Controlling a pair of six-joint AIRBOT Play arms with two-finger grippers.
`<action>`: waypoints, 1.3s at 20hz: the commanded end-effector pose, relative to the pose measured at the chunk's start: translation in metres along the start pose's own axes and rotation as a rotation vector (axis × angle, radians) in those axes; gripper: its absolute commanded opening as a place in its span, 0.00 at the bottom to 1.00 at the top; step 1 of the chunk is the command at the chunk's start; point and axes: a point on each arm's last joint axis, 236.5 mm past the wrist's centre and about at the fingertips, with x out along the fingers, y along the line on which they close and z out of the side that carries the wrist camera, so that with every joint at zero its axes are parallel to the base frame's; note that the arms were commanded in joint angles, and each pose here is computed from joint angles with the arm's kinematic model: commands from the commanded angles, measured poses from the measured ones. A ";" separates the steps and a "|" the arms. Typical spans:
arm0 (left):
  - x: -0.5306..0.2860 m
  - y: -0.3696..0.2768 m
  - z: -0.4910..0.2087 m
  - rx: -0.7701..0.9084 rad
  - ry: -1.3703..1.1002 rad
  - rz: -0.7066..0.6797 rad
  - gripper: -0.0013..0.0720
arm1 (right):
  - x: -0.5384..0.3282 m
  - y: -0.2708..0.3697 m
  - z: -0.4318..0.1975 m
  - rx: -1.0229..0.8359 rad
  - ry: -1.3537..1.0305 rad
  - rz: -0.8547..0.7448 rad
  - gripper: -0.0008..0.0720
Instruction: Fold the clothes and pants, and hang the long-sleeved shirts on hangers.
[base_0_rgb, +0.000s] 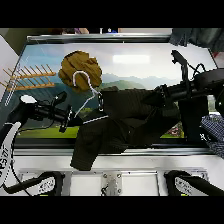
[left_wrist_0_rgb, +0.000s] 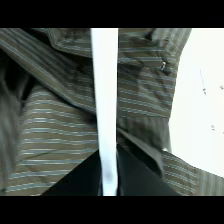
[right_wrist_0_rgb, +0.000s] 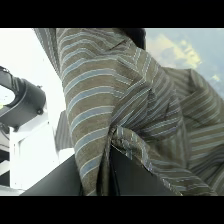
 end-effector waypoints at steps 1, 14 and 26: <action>-0.001 0.007 0.017 0.006 -0.070 0.030 0.04 | 0.000 -0.001 -0.002 -0.107 0.008 -0.004 0.04; -0.001 0.005 0.017 0.007 -0.072 0.021 0.04 | 0.000 -0.010 0.004 -0.469 -0.005 -0.045 0.04; -0.002 0.024 0.013 -0.242 -0.064 0.095 0.63 | -0.002 -0.004 0.006 -0.487 -0.007 -0.052 0.03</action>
